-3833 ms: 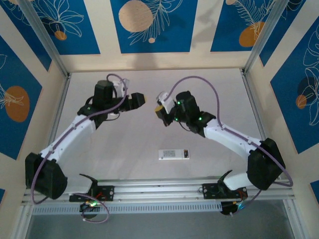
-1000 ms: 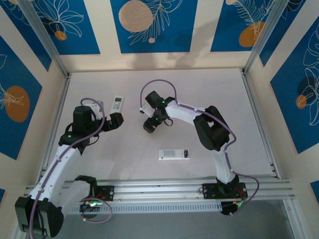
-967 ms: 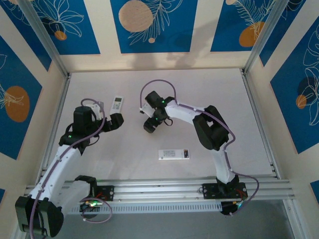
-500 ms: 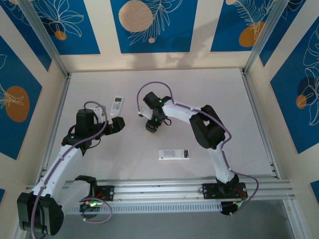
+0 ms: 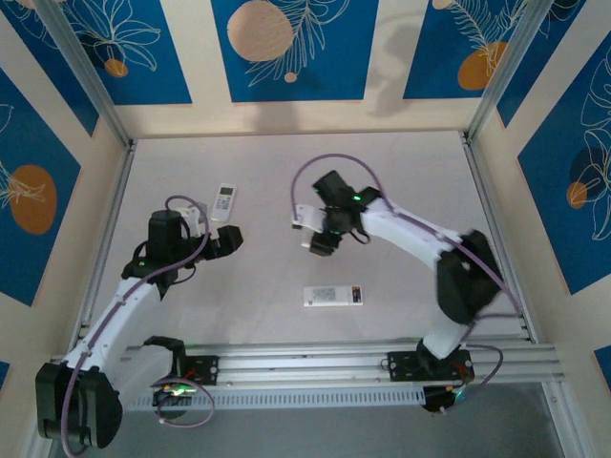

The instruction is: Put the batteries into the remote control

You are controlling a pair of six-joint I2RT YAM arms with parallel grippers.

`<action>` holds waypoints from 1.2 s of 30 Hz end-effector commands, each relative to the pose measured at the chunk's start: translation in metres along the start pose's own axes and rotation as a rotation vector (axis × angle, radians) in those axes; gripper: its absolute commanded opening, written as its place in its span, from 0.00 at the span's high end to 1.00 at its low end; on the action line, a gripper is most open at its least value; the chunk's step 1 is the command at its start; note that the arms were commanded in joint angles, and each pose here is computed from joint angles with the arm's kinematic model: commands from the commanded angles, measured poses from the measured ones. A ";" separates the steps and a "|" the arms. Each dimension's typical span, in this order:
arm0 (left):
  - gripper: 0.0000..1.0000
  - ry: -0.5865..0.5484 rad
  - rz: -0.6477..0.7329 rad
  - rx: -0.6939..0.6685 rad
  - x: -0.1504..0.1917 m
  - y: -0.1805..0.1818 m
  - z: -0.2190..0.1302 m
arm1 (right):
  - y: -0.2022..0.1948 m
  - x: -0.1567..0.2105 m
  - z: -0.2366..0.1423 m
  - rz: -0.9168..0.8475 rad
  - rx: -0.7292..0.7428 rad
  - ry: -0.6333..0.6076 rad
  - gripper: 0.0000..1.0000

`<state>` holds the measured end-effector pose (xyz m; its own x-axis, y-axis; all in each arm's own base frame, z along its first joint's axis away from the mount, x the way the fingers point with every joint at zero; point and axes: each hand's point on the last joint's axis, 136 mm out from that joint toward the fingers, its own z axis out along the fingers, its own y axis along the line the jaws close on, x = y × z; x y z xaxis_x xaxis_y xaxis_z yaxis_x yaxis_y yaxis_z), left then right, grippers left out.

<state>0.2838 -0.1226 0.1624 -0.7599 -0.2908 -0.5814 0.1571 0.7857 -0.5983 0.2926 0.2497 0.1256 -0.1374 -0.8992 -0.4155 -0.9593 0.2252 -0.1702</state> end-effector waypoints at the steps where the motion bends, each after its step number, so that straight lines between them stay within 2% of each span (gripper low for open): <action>1: 0.00 -0.015 0.007 0.082 -0.005 -0.013 0.001 | 0.034 0.053 -0.012 -0.161 -0.067 0.076 0.42; 4: 0.00 -0.024 0.005 0.103 -0.007 -0.017 0.001 | 0.054 0.105 -0.015 -0.213 -0.078 0.197 0.43; 7: 0.00 -0.025 0.010 0.109 -0.007 -0.019 0.000 | 0.071 0.126 -0.017 -0.191 -0.113 0.216 0.43; 13: 0.00 -0.016 0.006 0.102 0.000 -0.015 0.002 | 0.090 0.138 0.002 -0.208 -0.162 0.226 0.42; 22: 0.00 -0.017 0.011 0.110 -0.002 -0.018 0.001 | 0.089 0.130 0.015 -0.197 -0.169 0.219 0.42; 36: 0.00 -0.017 0.009 0.113 -0.003 -0.019 0.002 | 0.106 0.151 0.013 -0.203 -0.182 0.260 0.41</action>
<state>0.2850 -0.1327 0.1678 -0.7527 -0.2948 -0.5887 0.2079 0.7420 -0.6373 0.1821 0.1483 0.0357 0.0226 -0.9871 -0.1583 -0.9978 -0.0124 -0.0652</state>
